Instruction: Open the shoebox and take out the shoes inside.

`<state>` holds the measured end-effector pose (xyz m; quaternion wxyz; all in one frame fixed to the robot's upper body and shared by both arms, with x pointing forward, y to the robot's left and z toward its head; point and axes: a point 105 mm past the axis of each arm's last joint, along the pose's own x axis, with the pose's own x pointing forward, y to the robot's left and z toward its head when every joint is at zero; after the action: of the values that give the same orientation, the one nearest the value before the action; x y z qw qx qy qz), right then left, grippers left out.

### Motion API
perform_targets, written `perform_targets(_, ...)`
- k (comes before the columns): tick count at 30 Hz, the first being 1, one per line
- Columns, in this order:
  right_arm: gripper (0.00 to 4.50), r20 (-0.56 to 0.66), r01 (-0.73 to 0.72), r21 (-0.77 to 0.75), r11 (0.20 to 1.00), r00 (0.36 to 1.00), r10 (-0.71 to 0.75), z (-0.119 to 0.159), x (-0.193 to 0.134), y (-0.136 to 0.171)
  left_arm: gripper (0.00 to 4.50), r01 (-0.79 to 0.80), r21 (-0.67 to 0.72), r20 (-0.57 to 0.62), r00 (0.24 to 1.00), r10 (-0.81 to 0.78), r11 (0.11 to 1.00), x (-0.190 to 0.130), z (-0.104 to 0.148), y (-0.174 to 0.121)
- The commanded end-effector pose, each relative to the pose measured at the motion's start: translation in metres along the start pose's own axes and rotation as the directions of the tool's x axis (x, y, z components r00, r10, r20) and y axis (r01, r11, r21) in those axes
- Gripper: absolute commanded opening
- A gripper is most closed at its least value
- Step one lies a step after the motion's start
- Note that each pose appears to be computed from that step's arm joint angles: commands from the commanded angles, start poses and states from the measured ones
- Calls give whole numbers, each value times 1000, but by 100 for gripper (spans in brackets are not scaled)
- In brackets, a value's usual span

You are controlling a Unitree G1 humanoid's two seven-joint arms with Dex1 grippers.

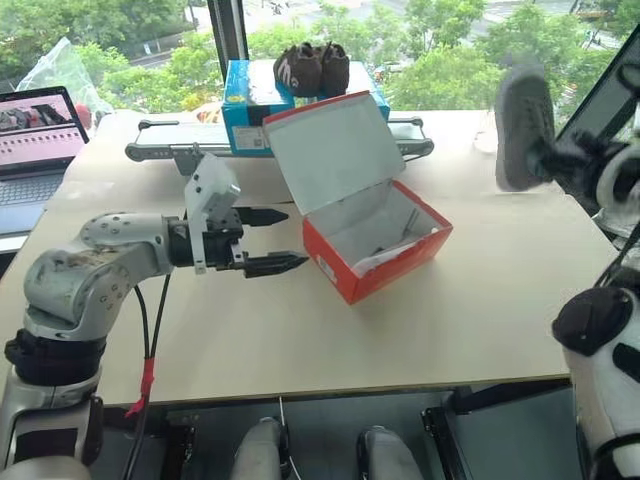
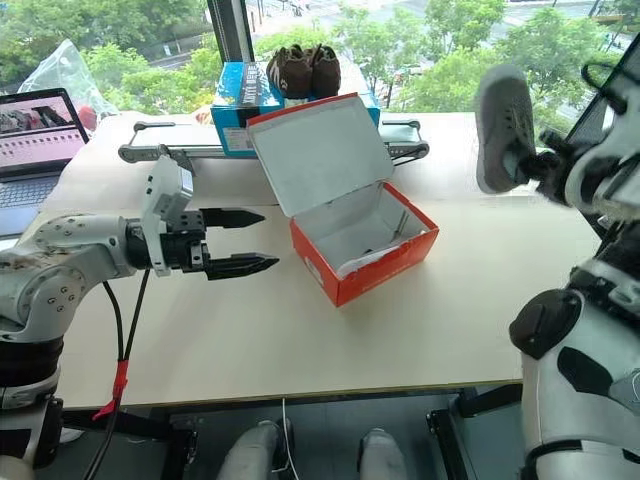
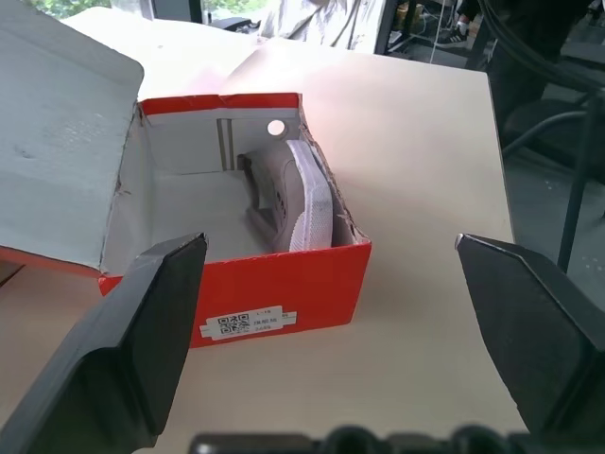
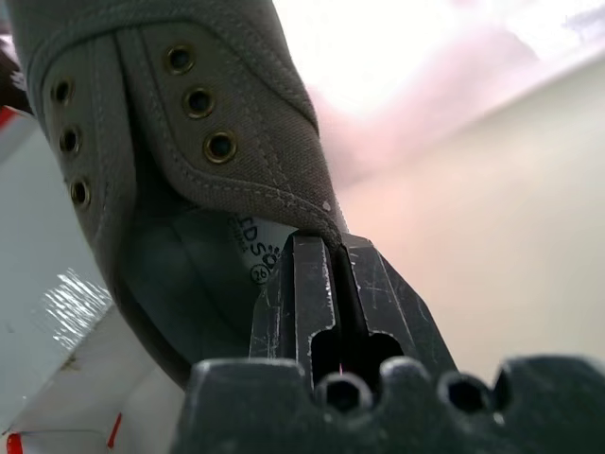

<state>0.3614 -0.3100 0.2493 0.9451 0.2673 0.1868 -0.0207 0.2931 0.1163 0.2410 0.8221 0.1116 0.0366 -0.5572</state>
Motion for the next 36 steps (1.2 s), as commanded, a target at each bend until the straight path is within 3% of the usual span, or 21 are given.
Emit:
perform_targets(1,3,8,72,13,997,997,-72,-11,-3,-17,450,0,54,22,1000,-1,999,-3,12,-1)
perform_targets(15,3,-148,271,-49,961,950,-275,-52,2,-76,450,-9,52,22,1000,7,999,-5,14,-3)
perform_targets(20,156,-142,244,-44,969,958,-248,-49,3,-74,450,-16,52,22,1000,15,998,-6,14,-3)
perform_targets(23,259,-92,232,-64,971,967,-237,-33,0,-65,450,-20,52,22,1000,19,998,-7,14,-3)
perform_targets(25,322,-42,215,-72,974,975,-218,-17,-4,-54,450,-22,51,21,1000,21,998,-7,14,-3)
perform_targets(28,434,81,136,-156,978,989,-124,19,-12,-14,450,-24,50,21,1000,23,998,-7,14,-3)
perform_targets(31,442,169,30,-320,947,985,26,42,-13,35,450,-25,50,23,999,24,998,-6,15,-2)
perform_targets(33,442,172,-118,-503,856,957,233,45,-13,85,450,-24,51,24,999,23,998,-5,14,-2)
perform_targets(36,442,-55,-384,-693,611,872,486,12,-14,146,450,-20,50,27,999,19,999,-4,14,-3)
